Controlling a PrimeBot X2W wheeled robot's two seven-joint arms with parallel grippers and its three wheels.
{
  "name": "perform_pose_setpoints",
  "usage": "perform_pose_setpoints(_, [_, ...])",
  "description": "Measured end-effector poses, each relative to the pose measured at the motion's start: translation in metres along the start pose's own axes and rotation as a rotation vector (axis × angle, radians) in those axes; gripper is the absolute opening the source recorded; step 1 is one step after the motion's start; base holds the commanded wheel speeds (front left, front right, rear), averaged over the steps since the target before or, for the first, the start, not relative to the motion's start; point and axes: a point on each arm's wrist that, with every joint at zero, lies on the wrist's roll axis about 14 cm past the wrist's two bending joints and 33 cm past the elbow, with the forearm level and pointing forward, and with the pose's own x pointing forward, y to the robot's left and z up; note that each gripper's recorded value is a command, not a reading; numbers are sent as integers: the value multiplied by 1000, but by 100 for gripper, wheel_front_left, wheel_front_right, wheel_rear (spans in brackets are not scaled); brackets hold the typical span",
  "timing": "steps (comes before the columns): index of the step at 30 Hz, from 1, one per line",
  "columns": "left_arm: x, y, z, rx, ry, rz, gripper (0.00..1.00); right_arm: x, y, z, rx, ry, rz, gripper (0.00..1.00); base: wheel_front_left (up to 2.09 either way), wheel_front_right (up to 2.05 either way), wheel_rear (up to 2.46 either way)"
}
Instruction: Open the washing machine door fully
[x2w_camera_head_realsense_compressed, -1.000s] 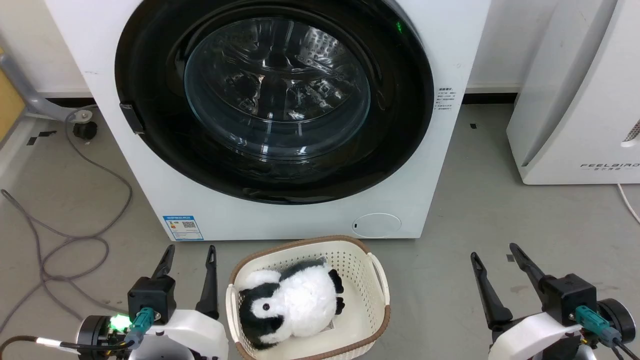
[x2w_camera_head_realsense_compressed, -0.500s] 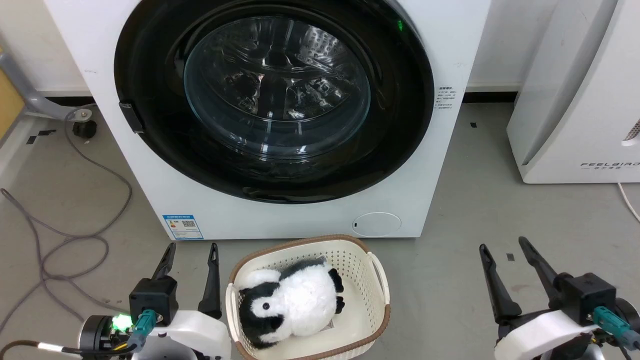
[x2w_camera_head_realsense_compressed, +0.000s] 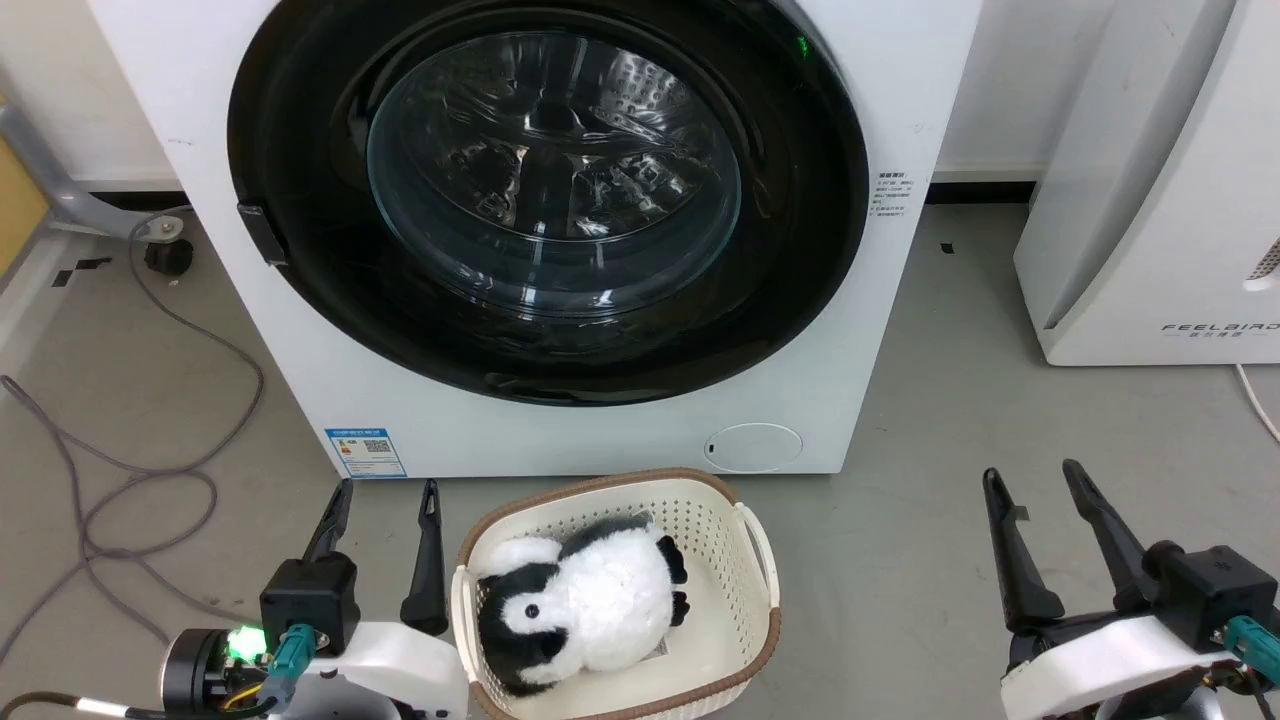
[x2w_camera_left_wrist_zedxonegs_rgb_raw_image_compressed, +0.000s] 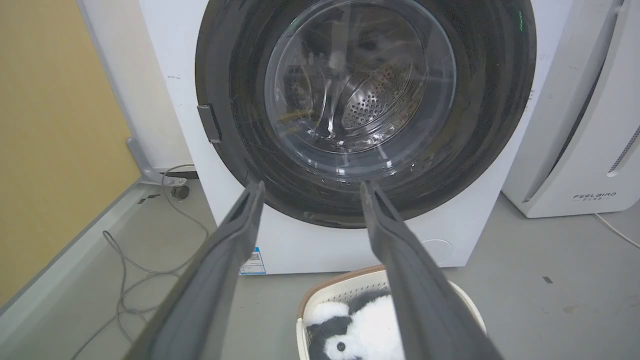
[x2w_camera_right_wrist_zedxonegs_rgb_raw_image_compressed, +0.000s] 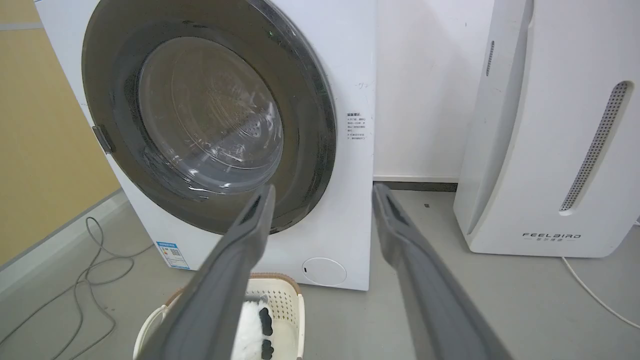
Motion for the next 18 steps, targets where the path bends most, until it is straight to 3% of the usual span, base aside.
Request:
perform_pose_setpoints(1, [0, 0, 0, -1, -3, -1, 100, 0, 0, 1, 3, -4, 0, 100, 0, 0, 0])
perform_pose_setpoints(2, [0, 0, 1, -1, -6, 1, 100, 0, 0, 2, 8, -8, 0, 89, 0, 0, 0])
perform_pose_setpoints(3, [0, 0, 1, -1, -7, 4, 100, 0, 0, 2, 11, -11, 0, 89, 0, 0, 0])
perform_pose_setpoints(4, [0, 0, 1, -1, -8, 4, 100, 0, 0, 3, 17, -14, 1, 33, 0, 0, 0])
perform_pose_setpoints(5, [0, -1, 2, -1, -11, 4, 100, 0, 0, 4, 24, -20, 1, 0, 0, 0, 0])
perform_pose_setpoints(18, [-1, 0, 6, -8, -39, 19, 100, 1, -5, 6, 382, -71, -29, 0, 0, 0, 0])
